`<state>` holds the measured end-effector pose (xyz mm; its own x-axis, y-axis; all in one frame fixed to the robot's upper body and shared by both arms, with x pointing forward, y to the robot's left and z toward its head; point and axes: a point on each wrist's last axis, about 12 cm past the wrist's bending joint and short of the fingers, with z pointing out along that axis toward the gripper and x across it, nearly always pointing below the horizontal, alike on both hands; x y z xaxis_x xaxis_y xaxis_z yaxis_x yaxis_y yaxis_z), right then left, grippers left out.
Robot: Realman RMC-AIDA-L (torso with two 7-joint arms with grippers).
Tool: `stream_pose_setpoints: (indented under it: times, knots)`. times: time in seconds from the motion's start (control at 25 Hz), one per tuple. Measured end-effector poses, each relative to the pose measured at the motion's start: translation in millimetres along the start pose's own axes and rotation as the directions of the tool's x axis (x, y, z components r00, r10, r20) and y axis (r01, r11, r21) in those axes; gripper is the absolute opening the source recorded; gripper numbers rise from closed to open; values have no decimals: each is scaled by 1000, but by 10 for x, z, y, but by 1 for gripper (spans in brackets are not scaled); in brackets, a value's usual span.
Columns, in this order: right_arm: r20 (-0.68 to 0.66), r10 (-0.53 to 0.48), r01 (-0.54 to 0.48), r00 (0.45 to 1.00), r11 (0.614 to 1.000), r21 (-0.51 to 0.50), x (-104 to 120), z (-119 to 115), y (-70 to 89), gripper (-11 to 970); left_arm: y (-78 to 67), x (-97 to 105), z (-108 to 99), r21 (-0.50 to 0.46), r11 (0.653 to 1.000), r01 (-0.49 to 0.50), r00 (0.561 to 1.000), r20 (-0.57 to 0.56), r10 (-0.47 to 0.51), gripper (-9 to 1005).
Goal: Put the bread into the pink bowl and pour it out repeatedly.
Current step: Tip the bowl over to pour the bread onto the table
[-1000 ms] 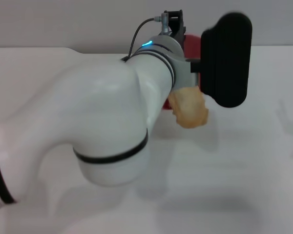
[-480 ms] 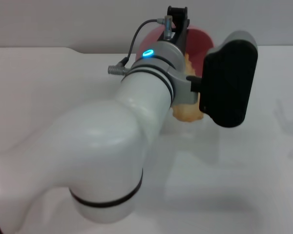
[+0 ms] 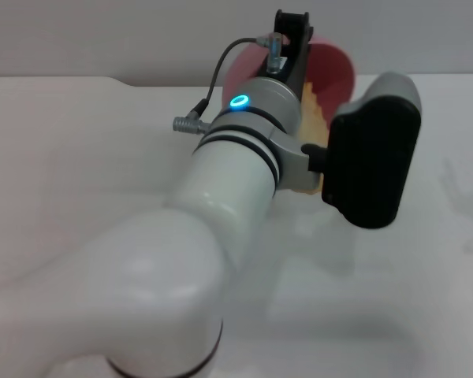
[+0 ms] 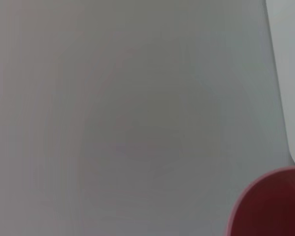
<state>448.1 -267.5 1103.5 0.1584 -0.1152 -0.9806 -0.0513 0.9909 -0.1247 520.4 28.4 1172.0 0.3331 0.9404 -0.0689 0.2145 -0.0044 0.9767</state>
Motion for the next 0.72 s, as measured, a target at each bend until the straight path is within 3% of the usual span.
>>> stream_pose_setpoints:
  times: [0.36,0.72]
  knots:
    - [0,1,-1,1000,1000,-2,-1,2,5,750,-37,-9,-85,-56,998,11,1000,19,-10,47]
    - [6,1,-1,1000,1000,-10,-5,22,22,749,-43,-13,-95,-66,995,-71,997,17,72,46]
